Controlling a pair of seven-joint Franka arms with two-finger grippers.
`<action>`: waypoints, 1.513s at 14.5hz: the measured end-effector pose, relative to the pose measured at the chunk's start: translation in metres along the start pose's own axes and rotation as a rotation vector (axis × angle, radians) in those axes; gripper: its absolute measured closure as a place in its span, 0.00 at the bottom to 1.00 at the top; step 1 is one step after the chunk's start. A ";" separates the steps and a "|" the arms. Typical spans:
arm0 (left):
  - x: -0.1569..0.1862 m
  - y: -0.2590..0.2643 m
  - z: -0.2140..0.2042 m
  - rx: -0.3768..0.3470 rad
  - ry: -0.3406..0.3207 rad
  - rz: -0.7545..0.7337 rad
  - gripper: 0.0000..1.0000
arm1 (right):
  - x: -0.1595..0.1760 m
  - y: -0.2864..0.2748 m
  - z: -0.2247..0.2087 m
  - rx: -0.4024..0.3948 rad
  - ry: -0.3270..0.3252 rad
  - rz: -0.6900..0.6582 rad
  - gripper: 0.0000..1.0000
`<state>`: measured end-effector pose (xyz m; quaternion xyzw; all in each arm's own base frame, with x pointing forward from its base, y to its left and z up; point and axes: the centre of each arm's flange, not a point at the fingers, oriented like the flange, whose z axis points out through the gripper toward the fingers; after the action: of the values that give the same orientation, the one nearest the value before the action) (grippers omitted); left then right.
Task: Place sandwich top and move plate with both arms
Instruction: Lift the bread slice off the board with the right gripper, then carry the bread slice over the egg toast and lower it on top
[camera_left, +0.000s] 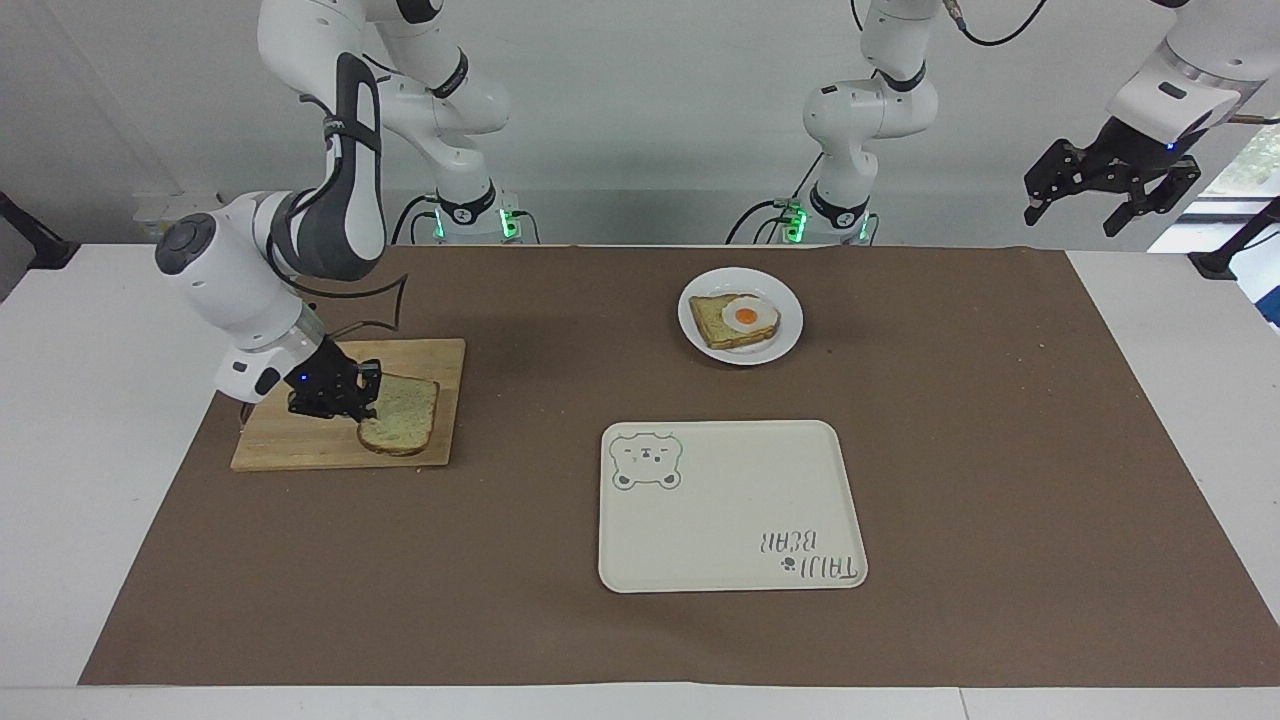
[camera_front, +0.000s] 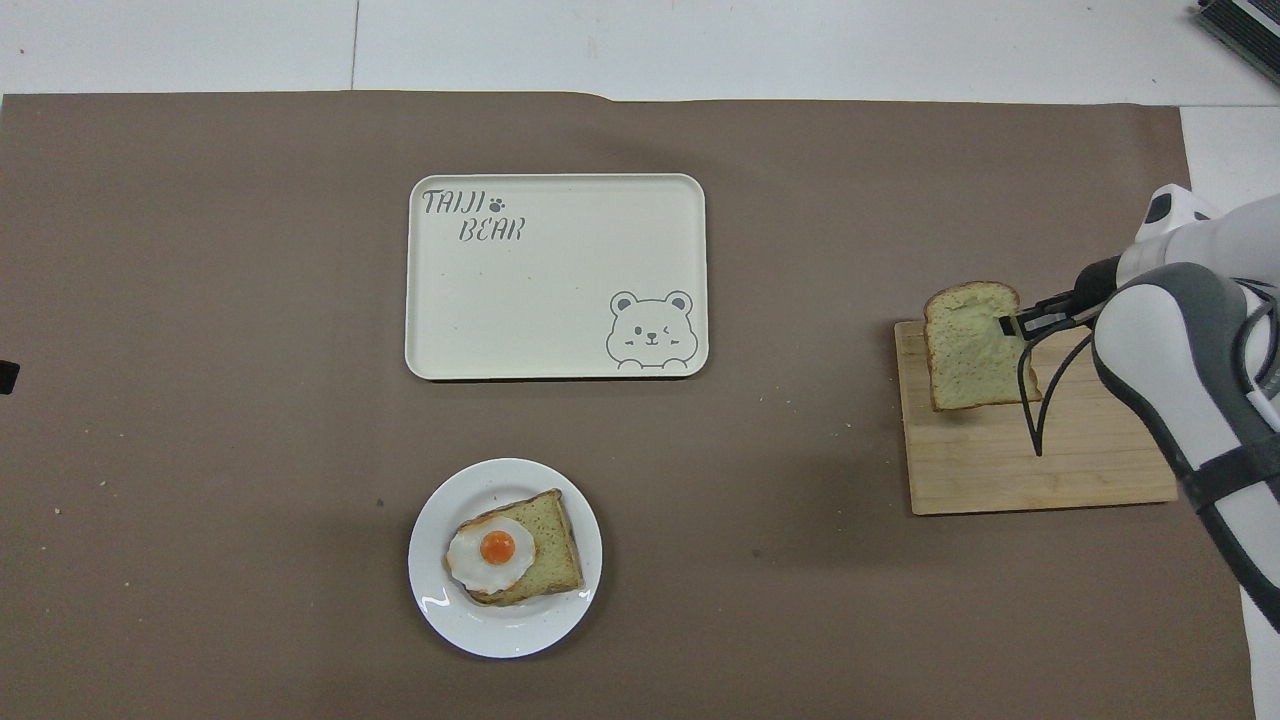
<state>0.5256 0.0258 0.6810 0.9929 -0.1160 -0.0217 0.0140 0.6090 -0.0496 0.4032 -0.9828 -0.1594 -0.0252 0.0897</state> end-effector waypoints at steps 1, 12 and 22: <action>0.000 0.000 0.000 0.000 0.000 0.000 0.00 | 0.008 -0.016 -0.005 0.000 0.004 0.014 0.88; 0.000 0.000 0.000 0.000 0.000 0.000 0.00 | 0.061 -0.263 0.012 0.074 -0.016 0.199 0.88; 0.000 0.000 0.000 0.000 0.000 0.000 0.00 | 0.037 -0.403 0.034 0.212 -0.103 0.144 0.88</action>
<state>0.5256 0.0258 0.6810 0.9929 -0.1160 -0.0217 0.0140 0.5166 0.3442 0.4409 -0.9767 -0.0947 0.0490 0.1862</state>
